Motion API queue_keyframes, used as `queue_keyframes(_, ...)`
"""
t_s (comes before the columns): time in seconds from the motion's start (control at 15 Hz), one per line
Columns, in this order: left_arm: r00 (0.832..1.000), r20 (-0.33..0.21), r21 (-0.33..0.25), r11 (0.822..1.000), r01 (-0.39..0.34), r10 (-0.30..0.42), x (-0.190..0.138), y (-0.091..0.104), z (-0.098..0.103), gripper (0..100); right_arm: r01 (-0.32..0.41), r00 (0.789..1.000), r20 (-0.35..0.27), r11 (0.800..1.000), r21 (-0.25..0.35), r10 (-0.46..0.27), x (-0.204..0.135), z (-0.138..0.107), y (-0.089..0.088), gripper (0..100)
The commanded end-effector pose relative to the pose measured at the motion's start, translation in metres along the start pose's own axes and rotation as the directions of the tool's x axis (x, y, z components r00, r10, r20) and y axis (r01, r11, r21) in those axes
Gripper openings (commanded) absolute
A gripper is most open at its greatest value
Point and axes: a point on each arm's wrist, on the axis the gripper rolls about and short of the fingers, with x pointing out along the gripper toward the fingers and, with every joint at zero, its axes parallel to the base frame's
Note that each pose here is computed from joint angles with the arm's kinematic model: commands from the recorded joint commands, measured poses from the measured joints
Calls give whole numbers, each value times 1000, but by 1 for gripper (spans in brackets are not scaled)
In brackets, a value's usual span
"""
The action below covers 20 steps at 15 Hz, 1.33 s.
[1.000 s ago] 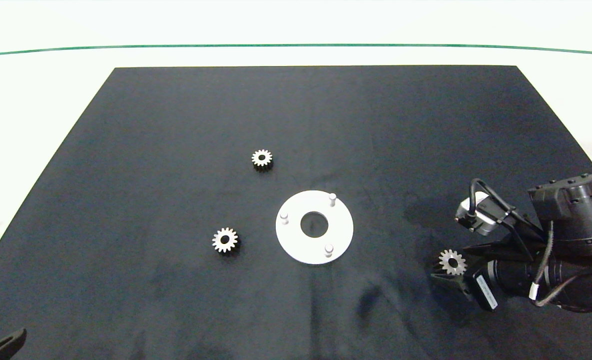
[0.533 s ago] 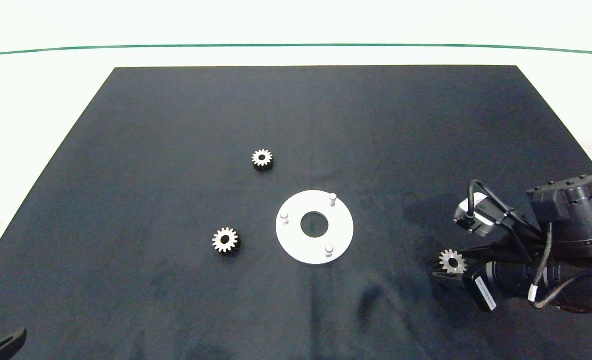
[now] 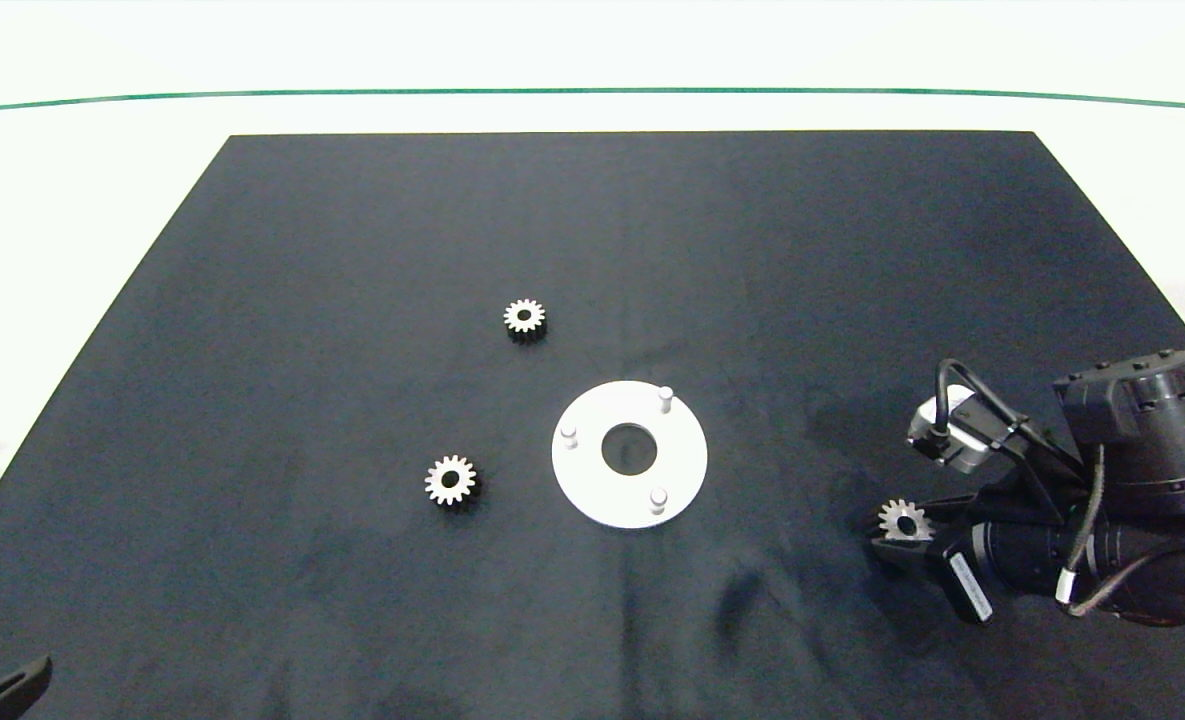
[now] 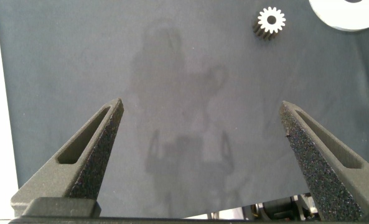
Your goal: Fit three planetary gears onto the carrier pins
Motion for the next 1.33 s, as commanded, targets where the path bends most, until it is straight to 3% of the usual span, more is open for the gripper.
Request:
queue_keyframes(0.07,1000,-3,0,1000,0,0,0,0,-1,100,1,1000,0,1000,-1,-1,0,0,0,43)
queue_keyframes(0.6,1000,-5,0,1000,0,0,0,0,-1,100,1,1000,-5,1000,-1,-1,2,0,0,26)
queue_keyframes(1.0,1000,-6,2,1000,0,0,0,0,-1,100,10,994,110,1000,-13,-9,-19,27,-2,22)
queue_keyframes(1.2,1000,-6,2,1000,0,0,0,0,-2,100,-44,994,101,998,-43,48,-38,46,7,22)
queue_keyframes(1.33,1000,3,2,1000,1,-1,-2,0,-4,100,-104,989,105,993,-48,109,-43,58,23,22)
